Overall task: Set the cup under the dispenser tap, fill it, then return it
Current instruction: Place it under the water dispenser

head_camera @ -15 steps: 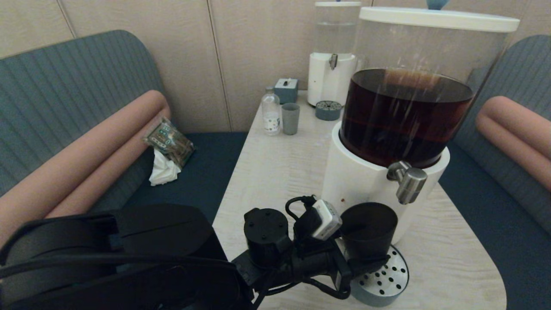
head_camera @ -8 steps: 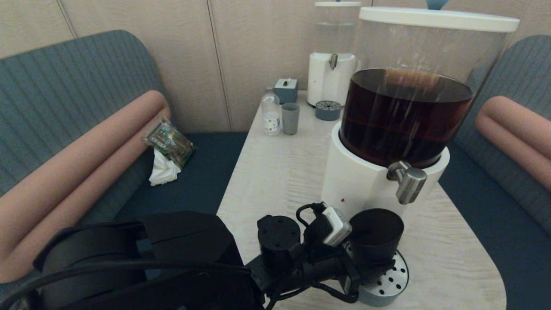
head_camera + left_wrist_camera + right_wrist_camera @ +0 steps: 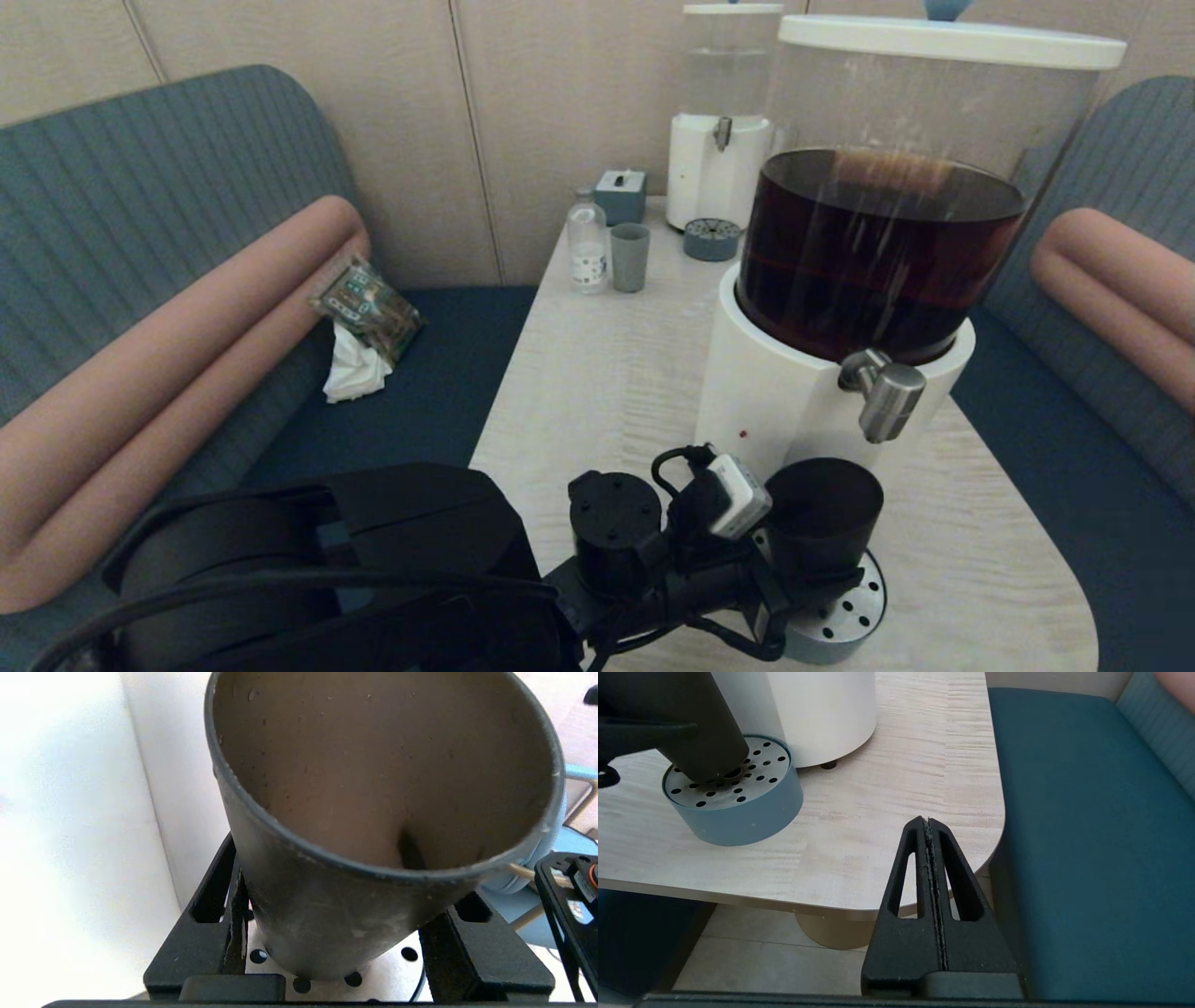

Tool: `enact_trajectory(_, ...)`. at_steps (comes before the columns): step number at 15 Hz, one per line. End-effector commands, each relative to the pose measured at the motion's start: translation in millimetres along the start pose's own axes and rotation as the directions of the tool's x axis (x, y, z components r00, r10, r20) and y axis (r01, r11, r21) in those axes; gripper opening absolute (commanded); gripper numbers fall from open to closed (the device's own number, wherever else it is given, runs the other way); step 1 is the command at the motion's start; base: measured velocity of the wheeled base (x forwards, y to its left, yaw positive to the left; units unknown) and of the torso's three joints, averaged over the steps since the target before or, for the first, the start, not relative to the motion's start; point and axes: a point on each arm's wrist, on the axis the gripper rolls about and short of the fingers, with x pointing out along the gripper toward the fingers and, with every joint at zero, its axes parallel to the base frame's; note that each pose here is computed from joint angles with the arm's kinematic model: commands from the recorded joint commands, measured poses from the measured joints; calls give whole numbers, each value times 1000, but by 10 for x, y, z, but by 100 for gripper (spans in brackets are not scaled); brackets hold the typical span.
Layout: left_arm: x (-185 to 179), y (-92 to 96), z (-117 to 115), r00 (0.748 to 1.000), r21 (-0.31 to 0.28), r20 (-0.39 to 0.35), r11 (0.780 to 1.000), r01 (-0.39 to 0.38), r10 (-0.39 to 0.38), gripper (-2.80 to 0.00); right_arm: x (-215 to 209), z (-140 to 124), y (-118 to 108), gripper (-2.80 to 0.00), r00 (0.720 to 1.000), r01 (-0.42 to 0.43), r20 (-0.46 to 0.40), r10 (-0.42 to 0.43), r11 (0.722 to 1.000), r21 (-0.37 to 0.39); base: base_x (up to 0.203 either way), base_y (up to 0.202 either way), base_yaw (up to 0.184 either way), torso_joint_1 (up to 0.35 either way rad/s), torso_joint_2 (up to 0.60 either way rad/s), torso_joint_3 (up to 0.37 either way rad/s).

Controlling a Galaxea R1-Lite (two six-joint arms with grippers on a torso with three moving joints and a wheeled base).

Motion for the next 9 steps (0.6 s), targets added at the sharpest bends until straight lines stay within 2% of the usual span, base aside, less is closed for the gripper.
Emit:
enact_trajectory(1,-5,-3,-30,1000,-1,-3,1000,3,-3,-280,0,-1,0,-280,1000,1,0,-1,1000,2,0,0,0,0,0,0)
enact_trajectory(9,18,21,-44,1000,1,2,1000,0,0,-280,0,-1,0,-280,1000,1,0,-1,1000,2,0,0,0,0,0,0)
